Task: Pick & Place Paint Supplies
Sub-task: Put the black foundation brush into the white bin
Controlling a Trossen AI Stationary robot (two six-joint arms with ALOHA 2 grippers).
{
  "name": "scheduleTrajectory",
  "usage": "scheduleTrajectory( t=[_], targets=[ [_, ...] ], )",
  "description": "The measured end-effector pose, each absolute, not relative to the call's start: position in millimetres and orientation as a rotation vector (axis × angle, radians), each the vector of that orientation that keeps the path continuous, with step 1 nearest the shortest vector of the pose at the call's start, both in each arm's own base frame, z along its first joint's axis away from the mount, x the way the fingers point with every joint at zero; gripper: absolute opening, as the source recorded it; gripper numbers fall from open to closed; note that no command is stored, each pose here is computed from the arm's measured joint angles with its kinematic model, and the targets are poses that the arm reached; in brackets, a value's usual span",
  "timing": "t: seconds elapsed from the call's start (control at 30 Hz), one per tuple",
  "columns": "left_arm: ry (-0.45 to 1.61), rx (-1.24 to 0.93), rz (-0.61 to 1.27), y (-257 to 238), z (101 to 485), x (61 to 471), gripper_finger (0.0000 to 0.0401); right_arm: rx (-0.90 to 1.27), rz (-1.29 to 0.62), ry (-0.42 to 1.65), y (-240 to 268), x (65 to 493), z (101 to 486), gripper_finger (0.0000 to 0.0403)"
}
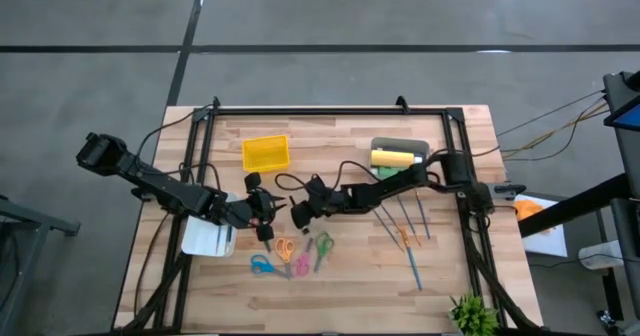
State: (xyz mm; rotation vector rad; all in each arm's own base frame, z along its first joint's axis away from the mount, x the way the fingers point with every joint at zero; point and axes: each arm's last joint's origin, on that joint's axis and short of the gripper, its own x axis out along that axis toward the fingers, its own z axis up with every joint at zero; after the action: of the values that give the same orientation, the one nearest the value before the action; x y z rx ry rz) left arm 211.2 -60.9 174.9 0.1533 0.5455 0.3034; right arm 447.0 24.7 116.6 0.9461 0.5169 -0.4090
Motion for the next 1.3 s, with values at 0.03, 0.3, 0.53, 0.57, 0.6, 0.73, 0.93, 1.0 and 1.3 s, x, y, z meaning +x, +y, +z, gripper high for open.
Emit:
scheduleTrajectory(
  t=[0.03, 0.3, 0.53, 0.57, 0.6, 0.73, 0.93, 1.0, 1.3],
  targets=[
    [0.548, 0.155, 0.304, -61, 175, 211, 0.0077, 0.971, -0.397, 0.520, 22, 449, 117, 0.0060],
    [0.562, 0.162, 0.304, -60, 174, 210, 0.0077, 1.042, -0.356, 0.570, 12, 450, 113, 0.0060],
    [0.565, 0.164, 0.304, -60, 173, 210, 0.0077, 1.034, -0.370, 0.595, 12, 449, 111, 0.0060],
    [0.565, 0.164, 0.304, -60, 173, 210, 0.0077, 1.031, -0.370, 0.596, 12, 448, 111, 0.0060],
    [0.567, 0.165, 0.304, -60, 173, 210, 0.0077, 1.029, -0.370, 0.597, 12, 448, 111, 0.0060],
    [0.567, 0.165, 0.304, -60, 173, 210, 0.0077, 1.026, -0.377, 0.598, 11, 448, 110, 0.0060],
    [0.567, 0.165, 0.304, -60, 173, 210, 0.0077, 1.024, -0.384, 0.598, 11, 448, 110, 0.0060],
    [0.567, 0.165, 0.304, -60, 173, 210, 0.0077, 1.024, -0.384, 0.598, 11, 448, 110, 0.0060],
    [0.567, 0.165, 0.304, -60, 173, 210, 0.0077, 1.024, -0.385, 0.598, 11, 448, 110, 0.0103]
  ],
)
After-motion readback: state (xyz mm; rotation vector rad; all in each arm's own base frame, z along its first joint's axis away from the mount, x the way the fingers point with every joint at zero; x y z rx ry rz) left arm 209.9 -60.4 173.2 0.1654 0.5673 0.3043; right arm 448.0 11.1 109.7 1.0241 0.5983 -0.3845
